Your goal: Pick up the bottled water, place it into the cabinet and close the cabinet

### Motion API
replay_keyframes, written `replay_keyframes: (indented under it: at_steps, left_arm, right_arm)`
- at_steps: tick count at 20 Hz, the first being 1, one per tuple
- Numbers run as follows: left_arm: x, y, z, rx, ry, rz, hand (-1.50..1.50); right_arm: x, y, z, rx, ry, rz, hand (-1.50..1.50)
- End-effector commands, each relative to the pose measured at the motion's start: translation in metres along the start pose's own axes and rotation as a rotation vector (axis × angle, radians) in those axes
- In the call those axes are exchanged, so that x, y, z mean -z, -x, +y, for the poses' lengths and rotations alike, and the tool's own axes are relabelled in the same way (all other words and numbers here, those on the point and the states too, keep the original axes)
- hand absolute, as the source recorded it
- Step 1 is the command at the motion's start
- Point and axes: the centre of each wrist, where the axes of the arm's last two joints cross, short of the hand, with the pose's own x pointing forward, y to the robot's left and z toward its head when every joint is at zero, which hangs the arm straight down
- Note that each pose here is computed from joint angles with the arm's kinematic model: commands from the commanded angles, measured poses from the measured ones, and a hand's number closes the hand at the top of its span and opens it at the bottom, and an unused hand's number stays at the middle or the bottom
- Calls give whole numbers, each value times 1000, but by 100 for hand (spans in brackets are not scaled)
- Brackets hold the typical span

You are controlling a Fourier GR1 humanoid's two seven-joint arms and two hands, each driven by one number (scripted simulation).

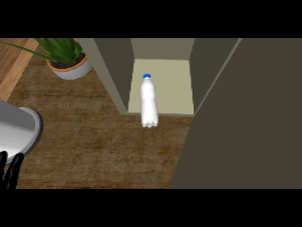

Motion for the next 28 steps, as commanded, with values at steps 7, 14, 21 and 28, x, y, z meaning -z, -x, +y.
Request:
replay_keyframes:
  at_steps: [7,14,21,28]
  left_arm:
    - [-12,-29,31,-4,15,-4,-150]
    - [-21,-36,41,-24,30,4,-150]
    - [-41,-57,69,-37,14,-1,-150]
    - [-37,-68,85,-16,-8,-34,-150]
  right_arm:
    - [38,-23,37,175,-101,-110,150]
    - [74,-31,27,215,-72,-118,150]
    - [138,-43,8,244,-47,-88,150]
    - [187,-46,-17,357,-22,-86,150]
